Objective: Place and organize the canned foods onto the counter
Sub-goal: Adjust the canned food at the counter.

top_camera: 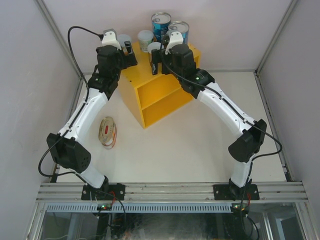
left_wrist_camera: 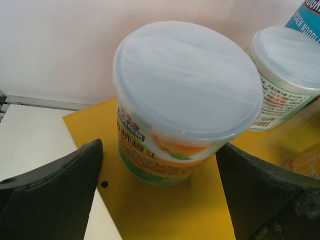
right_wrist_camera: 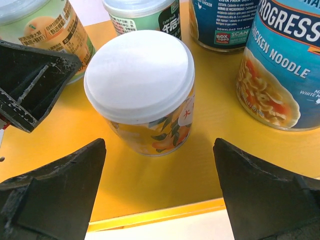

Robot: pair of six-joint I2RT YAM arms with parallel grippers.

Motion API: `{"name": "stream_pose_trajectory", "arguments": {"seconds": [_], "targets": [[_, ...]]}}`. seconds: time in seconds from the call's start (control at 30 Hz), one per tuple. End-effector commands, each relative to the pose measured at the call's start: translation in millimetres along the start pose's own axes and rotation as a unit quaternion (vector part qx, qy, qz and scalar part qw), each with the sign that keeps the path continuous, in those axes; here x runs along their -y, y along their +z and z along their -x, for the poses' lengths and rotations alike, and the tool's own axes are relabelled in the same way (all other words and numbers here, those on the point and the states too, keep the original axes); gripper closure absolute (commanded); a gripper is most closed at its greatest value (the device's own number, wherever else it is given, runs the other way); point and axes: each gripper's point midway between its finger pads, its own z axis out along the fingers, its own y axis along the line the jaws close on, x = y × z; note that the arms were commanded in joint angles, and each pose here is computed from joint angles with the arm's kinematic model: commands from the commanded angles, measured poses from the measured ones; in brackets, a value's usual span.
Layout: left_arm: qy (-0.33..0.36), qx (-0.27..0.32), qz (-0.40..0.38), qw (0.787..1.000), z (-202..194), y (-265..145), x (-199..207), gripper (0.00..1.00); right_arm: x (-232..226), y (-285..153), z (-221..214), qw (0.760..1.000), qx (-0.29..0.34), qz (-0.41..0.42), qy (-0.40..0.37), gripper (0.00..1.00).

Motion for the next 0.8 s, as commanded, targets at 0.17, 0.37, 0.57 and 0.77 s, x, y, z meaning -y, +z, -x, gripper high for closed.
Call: {"name": "stream_pose_trajectory", "arguments": {"seconds": [0.17, 0.37, 0.57, 0.77], "targets": [[0.0, -0.009, 0.003, 1.0, 7.1, -27.1, 1.5, 0.0, -7.6, -38.6, 36.1, 0.999, 0.047, 0.005, 0.01, 0.12], [0.001, -0.008, -0.007, 1.0, 8.9, -41.7, 10.9, 0.0, -6.6, -53.6, 35.1, 0.999, 0.049, 0.0, 0.01, 0.12], [-0.005, 0.005, -0.01, 1.0, 21.4, -70.8, 16.4, 0.0, -9.8, -76.0, 33.0, 0.999, 0.049, -0.002, 0.007, 0.12], [-0.025, 0.004, 0.011, 1.0, 22.0, -119.6, 2.9, 0.01, -13.6, -101.9, 23.5, 0.999, 0.04, -0.002, 0.016, 0.13]]}}
